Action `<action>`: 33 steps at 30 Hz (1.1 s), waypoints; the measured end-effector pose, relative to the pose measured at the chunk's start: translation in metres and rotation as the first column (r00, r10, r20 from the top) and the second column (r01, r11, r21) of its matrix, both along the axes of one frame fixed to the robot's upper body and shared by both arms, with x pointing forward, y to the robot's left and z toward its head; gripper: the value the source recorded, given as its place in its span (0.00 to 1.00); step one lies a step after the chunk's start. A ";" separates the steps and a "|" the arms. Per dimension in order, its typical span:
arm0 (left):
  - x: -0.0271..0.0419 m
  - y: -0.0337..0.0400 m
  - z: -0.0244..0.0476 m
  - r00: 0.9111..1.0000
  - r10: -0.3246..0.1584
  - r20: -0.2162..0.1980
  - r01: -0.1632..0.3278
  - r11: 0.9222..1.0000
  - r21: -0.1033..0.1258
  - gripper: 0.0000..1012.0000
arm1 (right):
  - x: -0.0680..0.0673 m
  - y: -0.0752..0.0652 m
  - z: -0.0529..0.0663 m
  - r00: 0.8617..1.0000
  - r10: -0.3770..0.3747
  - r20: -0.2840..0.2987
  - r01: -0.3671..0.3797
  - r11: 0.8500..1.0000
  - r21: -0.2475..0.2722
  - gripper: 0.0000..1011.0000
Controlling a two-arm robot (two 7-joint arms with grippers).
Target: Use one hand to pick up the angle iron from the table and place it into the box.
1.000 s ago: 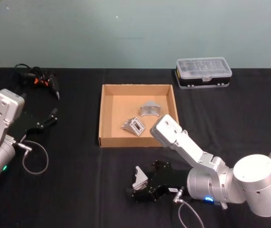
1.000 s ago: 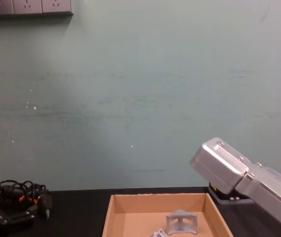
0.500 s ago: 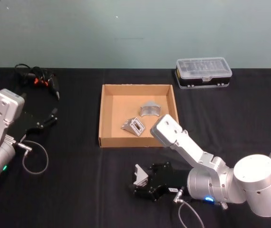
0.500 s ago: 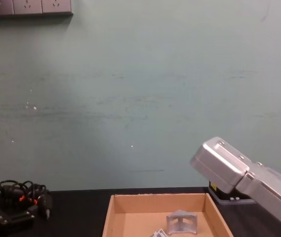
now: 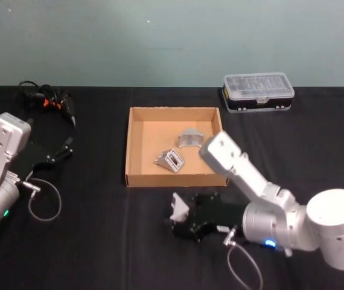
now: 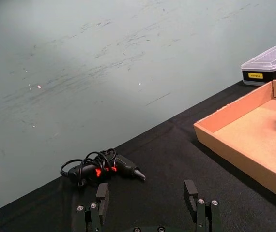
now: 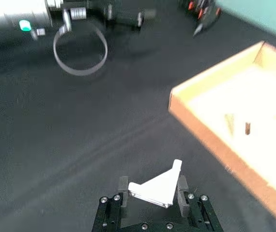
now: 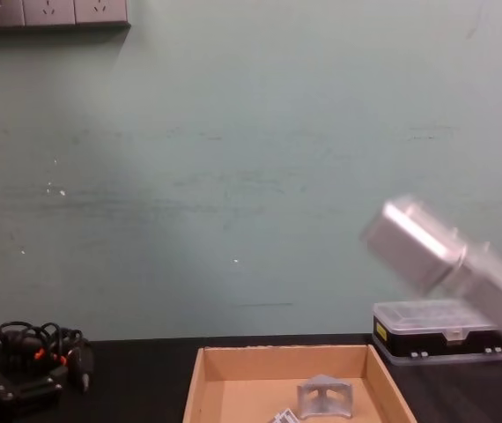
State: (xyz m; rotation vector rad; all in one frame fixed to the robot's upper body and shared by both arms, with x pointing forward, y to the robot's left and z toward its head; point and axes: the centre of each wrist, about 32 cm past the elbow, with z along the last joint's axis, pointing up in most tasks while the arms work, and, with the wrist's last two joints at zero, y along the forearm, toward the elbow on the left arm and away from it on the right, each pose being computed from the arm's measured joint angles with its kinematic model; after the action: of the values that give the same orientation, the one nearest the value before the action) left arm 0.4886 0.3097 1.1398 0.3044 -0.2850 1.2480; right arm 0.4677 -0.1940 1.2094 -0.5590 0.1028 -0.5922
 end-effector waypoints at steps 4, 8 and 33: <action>0.0000 0.0000 0.0000 1.000 0.000 0.000 0.000 1.000 0.000 1.00 | 0.002 -0.002 0.020 0.998 -0.009 0.055 0.007 0.999 0.038 0.58; 0.0000 0.0000 0.0000 1.000 0.000 0.000 0.000 1.000 0.000 1.00 | 0.011 -0.004 0.035 0.995 -0.034 0.093 0.029 0.998 0.061 0.58; 0.0000 0.0000 0.0000 1.000 0.000 0.000 0.000 1.000 0.000 1.00 | 0.095 -0.002 0.027 0.971 -0.236 0.027 0.236 0.972 0.010 0.58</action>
State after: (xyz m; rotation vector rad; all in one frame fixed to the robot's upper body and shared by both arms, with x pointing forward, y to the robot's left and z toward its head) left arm 0.4886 0.3097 1.1398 0.3044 -0.2851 1.2480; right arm 0.5623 -0.1962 1.2360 -0.5352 0.1462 -0.8312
